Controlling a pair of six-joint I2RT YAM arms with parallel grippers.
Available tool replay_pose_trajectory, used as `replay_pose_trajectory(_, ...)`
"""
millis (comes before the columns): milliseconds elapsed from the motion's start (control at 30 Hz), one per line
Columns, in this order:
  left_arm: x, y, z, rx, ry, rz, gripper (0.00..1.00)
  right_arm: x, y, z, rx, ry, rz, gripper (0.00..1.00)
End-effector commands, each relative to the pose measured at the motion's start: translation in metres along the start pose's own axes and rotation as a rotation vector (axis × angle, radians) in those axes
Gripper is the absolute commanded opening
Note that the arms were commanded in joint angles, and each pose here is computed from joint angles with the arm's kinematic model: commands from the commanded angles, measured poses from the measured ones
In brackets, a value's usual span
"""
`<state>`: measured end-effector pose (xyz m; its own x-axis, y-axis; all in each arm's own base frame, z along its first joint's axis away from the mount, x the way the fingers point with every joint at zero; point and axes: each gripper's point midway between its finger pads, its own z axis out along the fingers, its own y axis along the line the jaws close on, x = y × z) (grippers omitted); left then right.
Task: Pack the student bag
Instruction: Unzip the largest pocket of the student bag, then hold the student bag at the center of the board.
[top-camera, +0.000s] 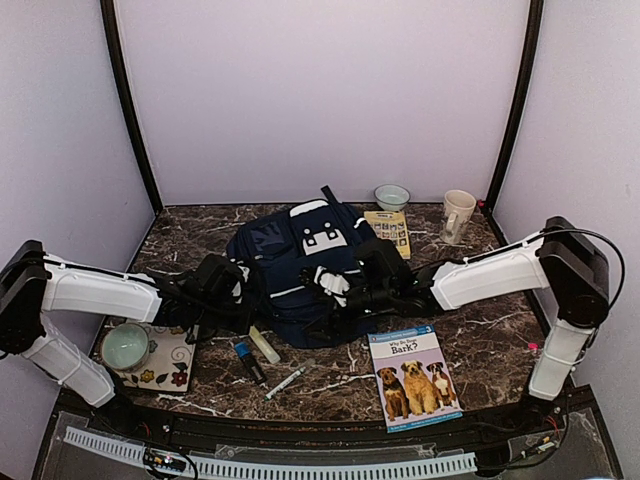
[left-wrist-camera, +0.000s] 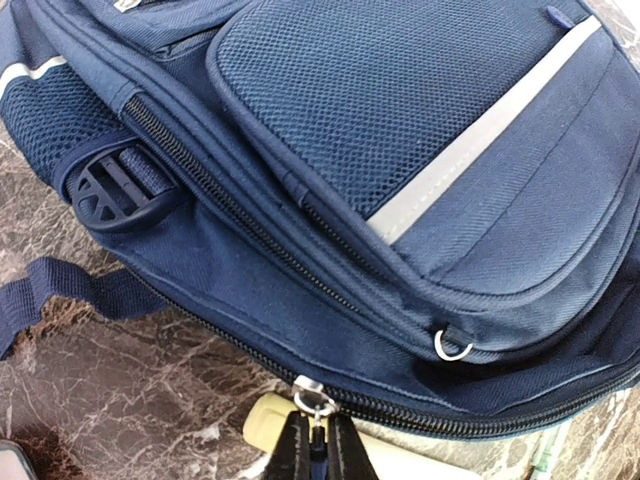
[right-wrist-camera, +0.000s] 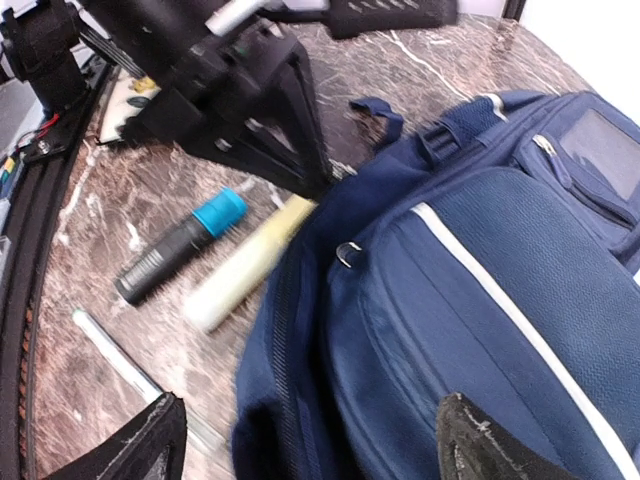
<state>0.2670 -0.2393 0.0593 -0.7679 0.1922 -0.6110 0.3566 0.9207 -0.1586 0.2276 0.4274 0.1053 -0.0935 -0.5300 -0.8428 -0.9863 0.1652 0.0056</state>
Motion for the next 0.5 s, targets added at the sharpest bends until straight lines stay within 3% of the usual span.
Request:
replay_pose_trajectory(0,-0.013,-0.014,-0.008,0.078,-0.046,0.016,0.0,-0.021,0.014,0.01,-0.005,-0.028,-0.03,0.88)
replay_pose_trajectory(300,-0.015,-0.02,-0.015,0.13,-0.085,0.035,0.0,-0.011,0.021,0.058,-0.052,0.036,-0.01,0.87)
replay_pose_trajectory(467,-0.014,-0.02,-0.016,0.135,-0.092,0.034,0.0,0.006,0.023,0.071,-0.063,0.076,0.008,0.76)
